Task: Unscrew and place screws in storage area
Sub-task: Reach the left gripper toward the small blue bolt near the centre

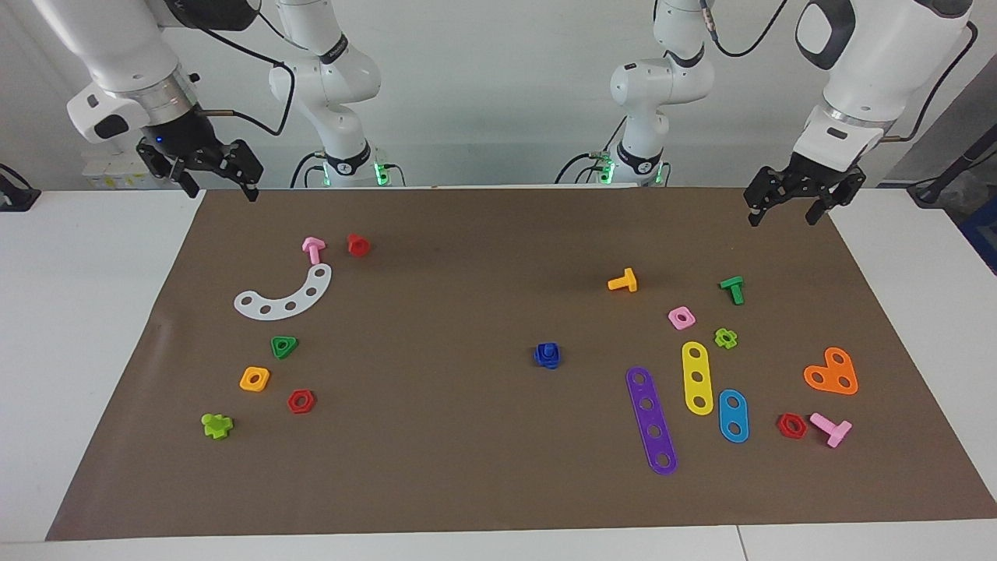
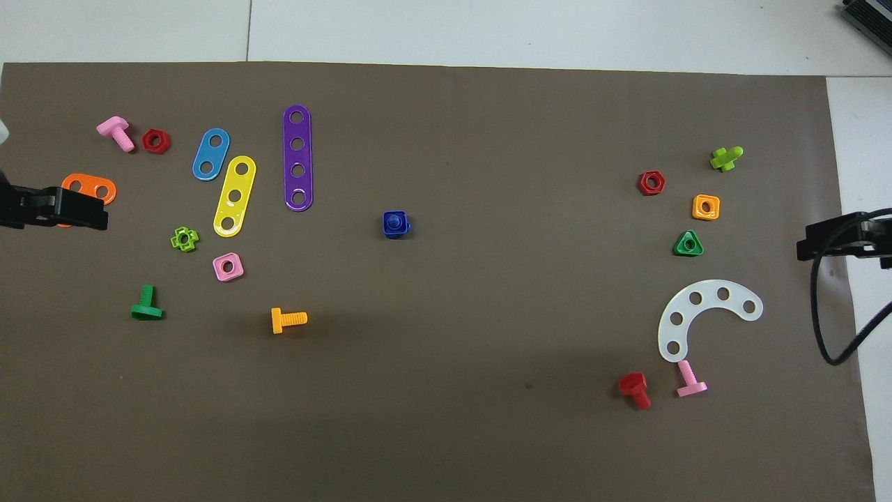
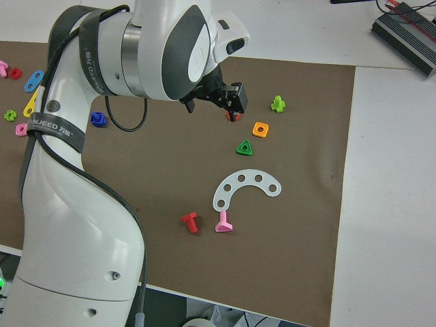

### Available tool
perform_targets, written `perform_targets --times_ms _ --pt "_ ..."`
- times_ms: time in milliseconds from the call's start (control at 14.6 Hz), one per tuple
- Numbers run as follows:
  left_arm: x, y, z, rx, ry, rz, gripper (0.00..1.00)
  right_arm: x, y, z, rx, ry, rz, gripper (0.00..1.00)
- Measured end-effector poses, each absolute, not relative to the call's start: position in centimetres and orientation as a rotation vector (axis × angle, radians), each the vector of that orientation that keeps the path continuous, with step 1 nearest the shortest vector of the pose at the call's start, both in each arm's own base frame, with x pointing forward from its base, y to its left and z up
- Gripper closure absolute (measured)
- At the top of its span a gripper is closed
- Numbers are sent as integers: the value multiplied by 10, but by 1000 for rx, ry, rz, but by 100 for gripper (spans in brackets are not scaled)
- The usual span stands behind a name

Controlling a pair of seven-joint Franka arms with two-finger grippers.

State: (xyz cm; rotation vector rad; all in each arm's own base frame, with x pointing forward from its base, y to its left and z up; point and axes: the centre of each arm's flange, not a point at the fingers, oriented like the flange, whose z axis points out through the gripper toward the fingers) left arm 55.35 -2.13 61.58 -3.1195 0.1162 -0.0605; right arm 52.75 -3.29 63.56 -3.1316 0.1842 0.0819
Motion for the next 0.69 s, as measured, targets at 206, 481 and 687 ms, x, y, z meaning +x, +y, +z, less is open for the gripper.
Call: perform_targets --times_ms 206,481,687 --pt "553 -22 616 -3119 118 -60 0 527 -33 636 -3132 184 82 0" --pt "554 -32 607 -3119 147 -56 0 527 -33 636 -3132 184 82 0" --pt "558 -76 583 -3144 141 -79 3 527 -33 636 -3132 184 82 0"
